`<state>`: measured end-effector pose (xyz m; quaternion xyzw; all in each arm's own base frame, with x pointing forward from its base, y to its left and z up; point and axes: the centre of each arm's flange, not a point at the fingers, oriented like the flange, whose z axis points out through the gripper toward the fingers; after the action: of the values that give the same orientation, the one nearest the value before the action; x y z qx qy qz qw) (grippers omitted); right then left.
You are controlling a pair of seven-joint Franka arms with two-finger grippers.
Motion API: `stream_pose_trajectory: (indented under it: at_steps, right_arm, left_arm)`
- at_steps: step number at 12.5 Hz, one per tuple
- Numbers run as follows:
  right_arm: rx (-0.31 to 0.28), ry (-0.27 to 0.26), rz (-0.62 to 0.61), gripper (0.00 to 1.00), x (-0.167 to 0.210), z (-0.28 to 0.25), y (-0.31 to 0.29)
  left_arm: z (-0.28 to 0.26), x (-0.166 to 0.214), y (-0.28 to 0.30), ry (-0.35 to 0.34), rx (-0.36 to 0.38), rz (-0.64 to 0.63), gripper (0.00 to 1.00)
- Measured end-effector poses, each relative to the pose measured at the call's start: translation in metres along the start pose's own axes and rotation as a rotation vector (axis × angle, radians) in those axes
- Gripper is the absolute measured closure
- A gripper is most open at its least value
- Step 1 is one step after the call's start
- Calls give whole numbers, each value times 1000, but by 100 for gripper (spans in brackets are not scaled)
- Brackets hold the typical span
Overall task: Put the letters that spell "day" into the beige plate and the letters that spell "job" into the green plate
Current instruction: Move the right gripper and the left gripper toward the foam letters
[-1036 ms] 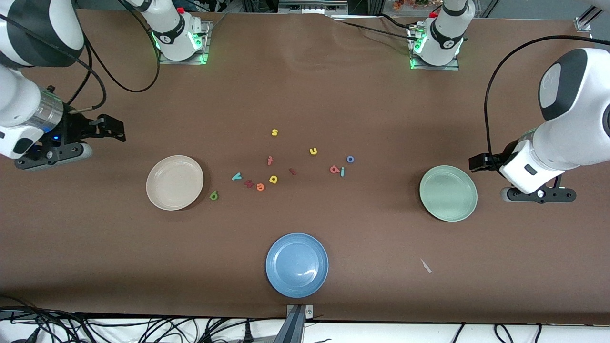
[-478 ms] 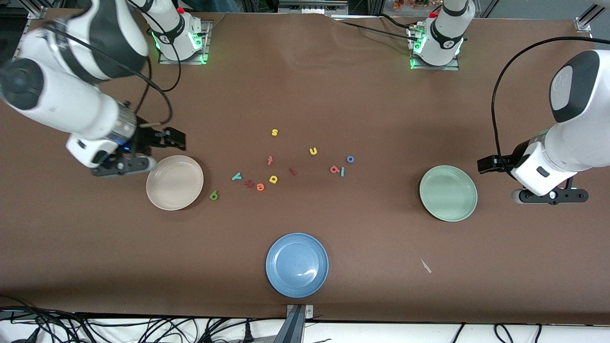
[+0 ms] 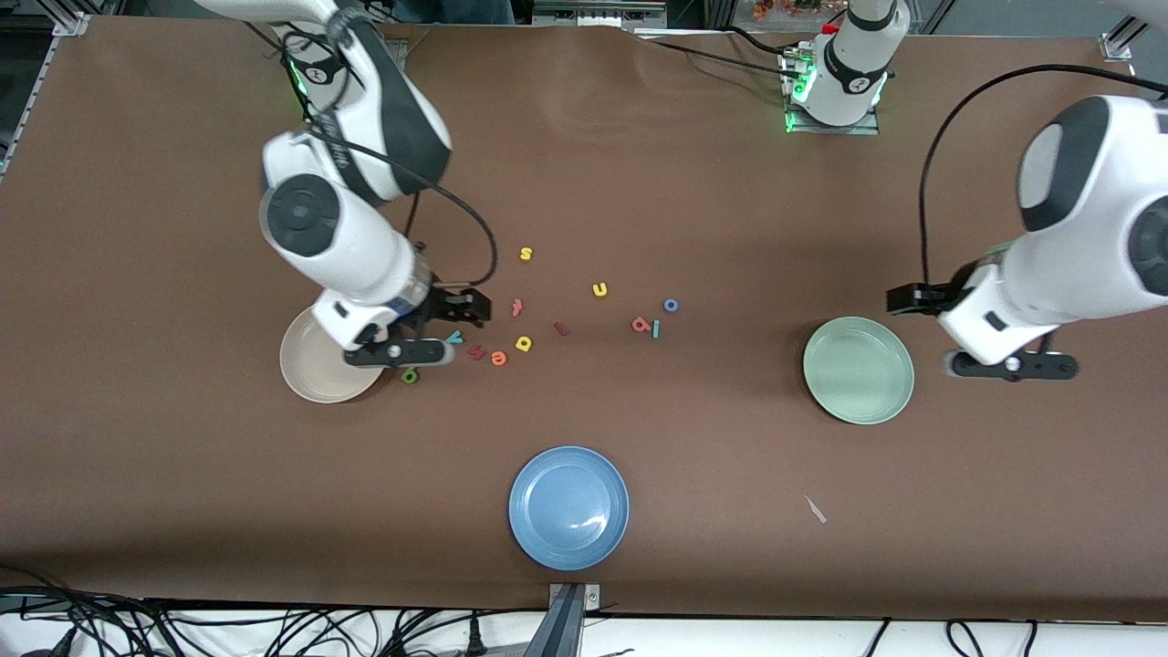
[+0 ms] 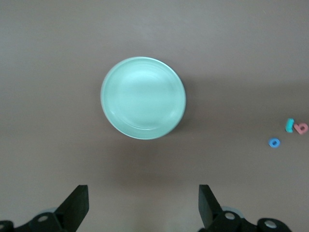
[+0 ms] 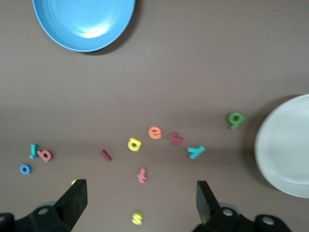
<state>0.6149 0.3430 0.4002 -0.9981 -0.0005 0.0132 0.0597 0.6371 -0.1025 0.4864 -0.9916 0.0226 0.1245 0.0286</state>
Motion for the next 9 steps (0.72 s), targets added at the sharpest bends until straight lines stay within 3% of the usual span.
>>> stream_pose_trajectory:
  at_steps: [4,9]
  right_arm:
    - [-27,-11,0,0,-10,68,-37]
    - [-56,-7,2,0,-10,124,-45]
  left_arm:
    - [35,9,67,-76,-199,-59,0]
    - [149,10,163,-44,-201,-168,3]
